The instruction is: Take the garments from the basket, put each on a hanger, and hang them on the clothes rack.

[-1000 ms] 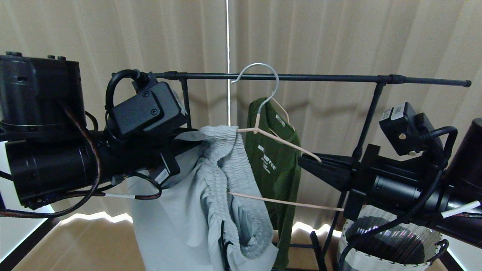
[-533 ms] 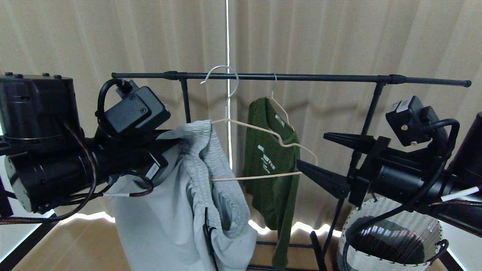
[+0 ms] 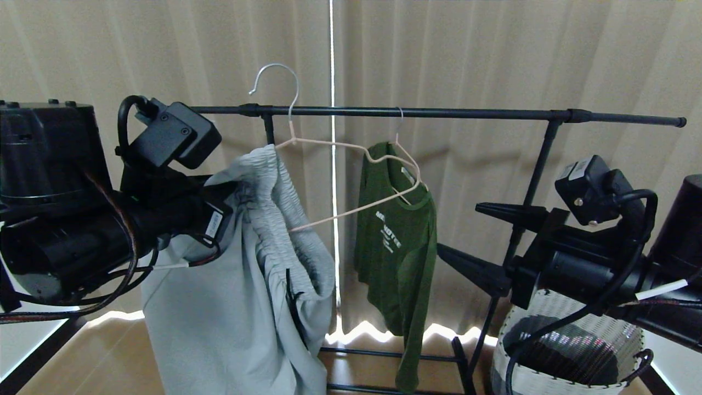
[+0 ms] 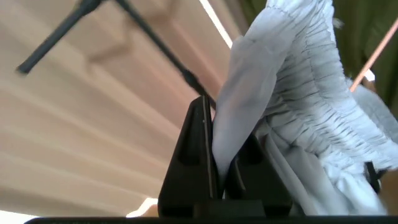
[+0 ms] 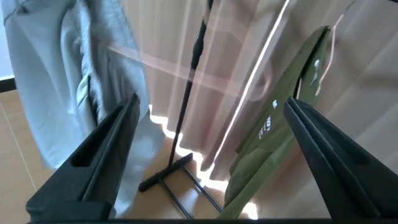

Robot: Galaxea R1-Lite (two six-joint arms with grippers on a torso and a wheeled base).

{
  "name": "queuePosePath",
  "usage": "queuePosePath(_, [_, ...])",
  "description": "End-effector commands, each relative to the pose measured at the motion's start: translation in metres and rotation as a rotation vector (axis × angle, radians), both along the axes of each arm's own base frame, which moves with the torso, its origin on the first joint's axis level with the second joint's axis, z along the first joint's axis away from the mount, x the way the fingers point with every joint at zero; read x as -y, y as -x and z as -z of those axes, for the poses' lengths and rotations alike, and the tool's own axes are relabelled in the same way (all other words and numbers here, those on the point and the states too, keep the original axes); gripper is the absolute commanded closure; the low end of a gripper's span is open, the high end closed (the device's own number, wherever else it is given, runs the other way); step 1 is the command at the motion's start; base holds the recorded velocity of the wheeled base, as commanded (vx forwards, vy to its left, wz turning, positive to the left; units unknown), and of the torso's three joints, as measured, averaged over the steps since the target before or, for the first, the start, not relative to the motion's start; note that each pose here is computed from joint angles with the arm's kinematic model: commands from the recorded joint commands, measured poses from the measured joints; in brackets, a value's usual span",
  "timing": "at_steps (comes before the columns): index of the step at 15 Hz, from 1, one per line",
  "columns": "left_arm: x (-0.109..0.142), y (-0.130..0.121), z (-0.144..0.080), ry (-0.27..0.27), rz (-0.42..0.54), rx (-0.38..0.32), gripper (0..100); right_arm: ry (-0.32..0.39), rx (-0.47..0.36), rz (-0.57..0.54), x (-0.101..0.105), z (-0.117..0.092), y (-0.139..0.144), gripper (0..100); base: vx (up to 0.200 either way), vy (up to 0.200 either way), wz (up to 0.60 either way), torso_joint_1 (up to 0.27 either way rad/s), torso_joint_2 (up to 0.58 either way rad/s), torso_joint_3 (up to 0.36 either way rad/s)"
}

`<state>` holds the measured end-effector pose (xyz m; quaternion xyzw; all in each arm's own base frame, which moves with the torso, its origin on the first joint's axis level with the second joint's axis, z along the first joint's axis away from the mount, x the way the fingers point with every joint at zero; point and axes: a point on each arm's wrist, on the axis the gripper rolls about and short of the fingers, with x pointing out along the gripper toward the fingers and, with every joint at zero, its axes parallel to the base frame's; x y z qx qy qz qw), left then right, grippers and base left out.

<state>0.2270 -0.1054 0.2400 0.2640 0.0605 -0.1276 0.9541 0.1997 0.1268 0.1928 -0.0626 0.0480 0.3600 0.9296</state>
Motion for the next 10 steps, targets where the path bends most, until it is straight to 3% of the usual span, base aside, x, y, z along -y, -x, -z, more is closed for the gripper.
queuePosePath(1, [0.001, 0.000, 0.001, 0.021, -0.001, -0.007, 100, 0.019, -0.031, -0.003, 0.001, 0.010, 0.003, 0, 0.000, 0.000, 0.00, 0.000, 0.00, 0.000])
queuePosePath(4, [0.002, -0.001, -0.001, 0.054, -0.013, -0.005, 100, 0.035, -0.057, -0.020, -0.001, 0.018, 0.006, 0, 0.000, 0.000, 0.00, 0.000, 0.00, 0.000])
queuePosePath(8, [0.014, 0.000, -0.009, 0.187, 0.000, 0.006, 100, 0.043, -0.073, -0.059, -0.011, 0.022, 0.008, 0, 0.000, 0.000, 0.00, 0.000, 0.00, 0.000])
queuePosePath(10, [0.017, 0.001, -0.012, 0.225, 0.012, 0.024, 100, 0.047, -0.084, -0.077, -0.016, 0.024, 0.008, 0, 0.000, 0.000, 0.00, 0.000, 0.00, 0.000])
